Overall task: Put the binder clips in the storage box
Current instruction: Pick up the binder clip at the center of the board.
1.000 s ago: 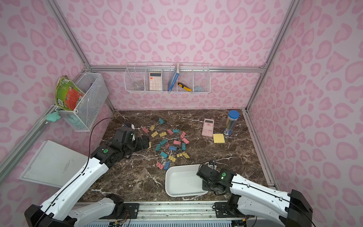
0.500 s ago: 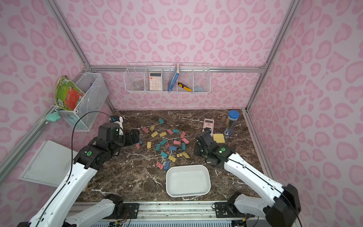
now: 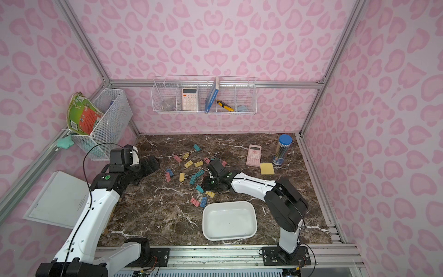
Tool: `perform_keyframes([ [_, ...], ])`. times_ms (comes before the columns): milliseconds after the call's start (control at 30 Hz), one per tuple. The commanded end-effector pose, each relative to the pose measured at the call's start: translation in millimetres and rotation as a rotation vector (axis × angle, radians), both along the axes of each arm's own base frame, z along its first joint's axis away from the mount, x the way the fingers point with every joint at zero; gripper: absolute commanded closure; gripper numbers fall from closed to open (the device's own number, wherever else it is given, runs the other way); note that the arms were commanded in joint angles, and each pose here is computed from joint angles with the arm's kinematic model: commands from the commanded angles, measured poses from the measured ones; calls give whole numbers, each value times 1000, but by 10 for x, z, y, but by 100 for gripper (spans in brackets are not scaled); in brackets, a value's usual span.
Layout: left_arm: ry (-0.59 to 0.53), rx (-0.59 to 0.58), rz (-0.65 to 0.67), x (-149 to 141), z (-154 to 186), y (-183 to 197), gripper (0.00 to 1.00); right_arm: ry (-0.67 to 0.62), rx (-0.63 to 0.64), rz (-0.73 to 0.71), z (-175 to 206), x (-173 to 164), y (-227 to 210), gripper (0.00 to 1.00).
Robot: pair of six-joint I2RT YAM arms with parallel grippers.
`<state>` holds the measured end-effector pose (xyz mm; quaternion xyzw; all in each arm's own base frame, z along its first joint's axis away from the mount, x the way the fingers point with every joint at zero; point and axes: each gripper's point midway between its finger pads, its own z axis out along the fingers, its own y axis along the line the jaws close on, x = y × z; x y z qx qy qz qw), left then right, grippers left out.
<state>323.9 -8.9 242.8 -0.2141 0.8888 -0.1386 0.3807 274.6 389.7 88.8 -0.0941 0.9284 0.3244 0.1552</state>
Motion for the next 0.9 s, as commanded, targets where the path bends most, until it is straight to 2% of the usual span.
perform_keyframes([
  [0, 9, -1, -9, -51, -7, -11, 4, 40, 28, 27, -61, -118, 73, 48],
  [133, -2, -12, -23, -53, 8, -42, 4, 20, 6, 9, -130, -188, -79, 41],
  [233, -1, -12, -27, -53, 0, -46, 4, 27, -13, 0, -165, -204, -185, 40],
  [333, 0, -12, -30, -53, -2, -50, 4, 47, -3, 22, -192, -284, -179, 50],
  [567, 2, 1, -28, -59, -7, -31, 4, 70, 10, 70, -234, -327, -50, 59],
  [700, 3, 6, -26, -60, -19, -23, 4, 87, 22, 72, -242, -340, -22, 69],
  [867, 11, -8, -38, -49, -40, -54, 4, 92, 1, 69, -267, -362, -60, 69],
])
